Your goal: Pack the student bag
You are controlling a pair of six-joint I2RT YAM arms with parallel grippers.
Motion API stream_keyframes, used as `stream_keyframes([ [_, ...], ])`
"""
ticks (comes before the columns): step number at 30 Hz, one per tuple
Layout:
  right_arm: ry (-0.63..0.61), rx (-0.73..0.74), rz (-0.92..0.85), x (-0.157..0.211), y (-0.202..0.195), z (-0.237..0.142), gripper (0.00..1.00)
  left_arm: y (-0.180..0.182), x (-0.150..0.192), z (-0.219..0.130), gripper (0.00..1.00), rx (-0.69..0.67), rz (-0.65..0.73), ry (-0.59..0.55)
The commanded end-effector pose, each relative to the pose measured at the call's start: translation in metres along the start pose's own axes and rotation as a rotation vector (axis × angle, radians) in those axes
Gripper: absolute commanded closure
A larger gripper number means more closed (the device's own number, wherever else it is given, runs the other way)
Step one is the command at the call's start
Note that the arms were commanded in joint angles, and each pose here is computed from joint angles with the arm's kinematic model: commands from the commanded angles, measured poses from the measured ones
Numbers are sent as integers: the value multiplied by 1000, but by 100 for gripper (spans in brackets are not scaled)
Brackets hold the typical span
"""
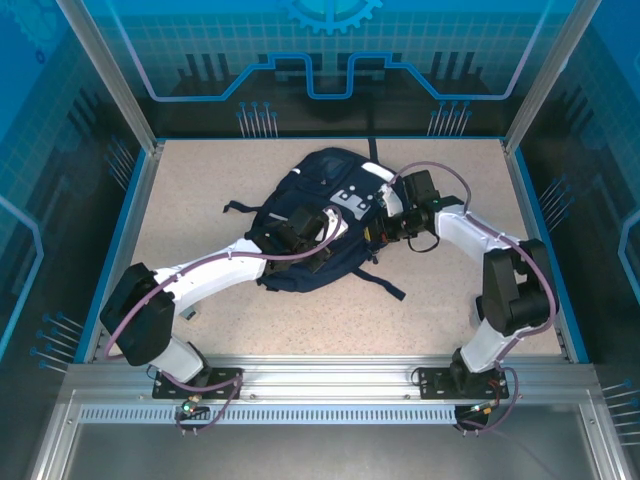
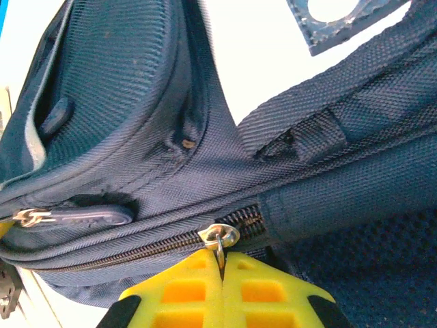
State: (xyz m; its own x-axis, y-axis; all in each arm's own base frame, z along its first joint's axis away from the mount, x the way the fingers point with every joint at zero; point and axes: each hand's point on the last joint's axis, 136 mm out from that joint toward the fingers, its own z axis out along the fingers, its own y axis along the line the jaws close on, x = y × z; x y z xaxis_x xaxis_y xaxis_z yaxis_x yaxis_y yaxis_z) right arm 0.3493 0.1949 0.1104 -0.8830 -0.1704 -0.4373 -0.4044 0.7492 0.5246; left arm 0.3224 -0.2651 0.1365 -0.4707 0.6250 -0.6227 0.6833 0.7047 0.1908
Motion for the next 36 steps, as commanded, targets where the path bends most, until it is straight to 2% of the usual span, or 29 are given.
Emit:
stream_keyframes([
  [1, 13, -31, -29, 10, 17, -5, 100, 12, -17, -4, 90, -35, -58, -64],
  [15, 53, -275, -66, 53, 100, 14, 100, 10, -35, 7, 92, -18, -221, -136],
  [21, -72, -164, 77, 44, 82, 14, 100, 8, -37, 3, 92, 1, -226, -161],
  [23, -110, -131, 96, 40, 79, 5, 92, 5, -34, 3, 92, 12, -219, -159],
  [27, -198, -43, 150, 30, 67, -21, 55, 0, -29, 2, 93, 35, -201, -159],
  [28, -217, -27, 180, 27, 62, -27, 52, -1, -28, 1, 93, 39, -200, -159],
  [33, -265, 27, 374, 14, 39, -44, 47, -4, -30, -1, 93, 59, -204, -176],
  [36, -250, 6, 451, -1, 45, -45, 47, -5, -31, -1, 93, 66, -208, -184],
])
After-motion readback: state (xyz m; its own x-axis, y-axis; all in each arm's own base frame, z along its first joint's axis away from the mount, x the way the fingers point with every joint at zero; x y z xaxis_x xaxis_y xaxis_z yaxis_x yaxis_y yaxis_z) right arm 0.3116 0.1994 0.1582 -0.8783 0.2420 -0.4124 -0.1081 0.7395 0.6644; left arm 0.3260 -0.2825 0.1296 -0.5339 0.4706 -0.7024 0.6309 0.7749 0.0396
